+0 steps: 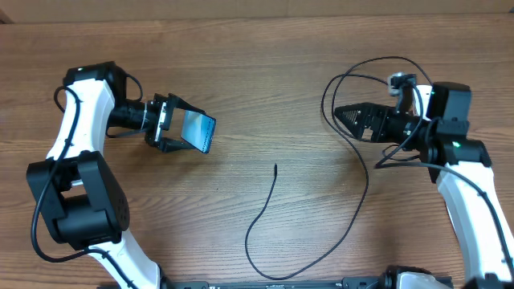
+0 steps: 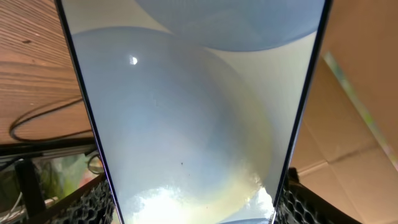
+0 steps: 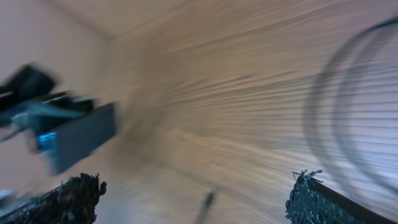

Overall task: Plug charger to phone and switch on socket
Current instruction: 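Move the right gripper toward the cable and the phone's bottom port, then close the right gripper on the phone's edge beside the left gripper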

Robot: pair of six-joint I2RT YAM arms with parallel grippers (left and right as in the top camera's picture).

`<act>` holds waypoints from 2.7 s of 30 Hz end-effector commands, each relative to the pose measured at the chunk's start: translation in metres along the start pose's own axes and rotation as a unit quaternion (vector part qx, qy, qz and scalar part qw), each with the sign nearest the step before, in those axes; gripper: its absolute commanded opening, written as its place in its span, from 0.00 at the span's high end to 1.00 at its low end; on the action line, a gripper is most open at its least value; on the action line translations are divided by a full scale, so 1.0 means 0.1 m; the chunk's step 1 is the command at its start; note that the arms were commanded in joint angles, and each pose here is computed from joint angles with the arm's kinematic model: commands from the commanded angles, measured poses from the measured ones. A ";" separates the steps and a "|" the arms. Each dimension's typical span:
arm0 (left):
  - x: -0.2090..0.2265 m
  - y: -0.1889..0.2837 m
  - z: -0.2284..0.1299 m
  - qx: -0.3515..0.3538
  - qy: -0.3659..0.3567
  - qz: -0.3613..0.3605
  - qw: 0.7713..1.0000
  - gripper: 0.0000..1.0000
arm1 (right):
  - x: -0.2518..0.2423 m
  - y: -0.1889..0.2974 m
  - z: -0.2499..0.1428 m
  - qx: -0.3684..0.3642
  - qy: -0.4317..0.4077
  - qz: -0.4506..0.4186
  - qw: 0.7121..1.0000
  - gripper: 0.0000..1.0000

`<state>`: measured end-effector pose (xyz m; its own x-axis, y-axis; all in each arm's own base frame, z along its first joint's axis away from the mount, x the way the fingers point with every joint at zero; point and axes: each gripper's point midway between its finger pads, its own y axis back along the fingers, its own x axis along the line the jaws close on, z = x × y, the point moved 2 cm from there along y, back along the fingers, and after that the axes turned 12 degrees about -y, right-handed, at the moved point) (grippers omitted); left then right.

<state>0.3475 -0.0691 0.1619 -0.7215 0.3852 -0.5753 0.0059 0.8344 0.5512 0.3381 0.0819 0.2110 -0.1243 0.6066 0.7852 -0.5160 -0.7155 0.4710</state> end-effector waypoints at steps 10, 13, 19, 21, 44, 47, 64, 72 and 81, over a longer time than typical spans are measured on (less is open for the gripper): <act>-0.15 -0.22 0.00 -0.061 0.049 0.053 0.996 0.96 | 0.50 0.03 -0.12 0.088 -0.047 0.181 0.978 0.00; -0.21 -0.31 -0.03 -0.061 0.055 0.054 0.995 0.96 | 0.34 -0.03 -0.10 0.077 -0.118 0.128 0.982 0.00; -0.27 -0.51 -0.07 -0.074 0.067 0.073 0.992 0.96 | 0.15 -0.20 -0.15 0.065 -0.200 0.042 0.977 0.00; -0.27 -0.57 -0.08 -0.084 0.068 0.084 0.991 0.96 | 0.17 -0.30 -0.21 0.067 -0.199 0.022 0.977 0.00; -0.37 -0.96 -0.32 -0.080 0.112 0.104 0.985 0.96 | 0.49 -1.05 -0.72 0.084 -0.155 -0.054 0.983 0.00; -0.40 -1.01 -0.34 -0.079 0.101 0.104 0.986 0.96 | 0.44 -1.14 -0.78 0.097 -0.159 -0.060 0.981 0.00; -0.45 -1.13 -0.40 -0.078 0.079 0.104 0.988 0.96 | 0.52 -1.29 -0.96 0.129 -0.141 -0.047 0.980 0.00; -0.50 -1.24 -0.48 -0.071 0.074 0.103 0.989 0.96 | 0.50 -1.33 -1.01 0.131 -0.138 -0.056 0.980 0.00; -0.54 -1.31 -0.54 -0.065 0.065 0.101 0.991 0.96 | 0.48 -1.35 -1.01 0.123 -0.134 -0.068 0.981 0.01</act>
<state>0.3471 -0.2128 0.1302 -0.8090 0.4948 -0.3173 0.1072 0.6549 0.7481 0.3124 0.2399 0.1437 0.1893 0.5982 0.7787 -0.2702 -0.7306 0.6270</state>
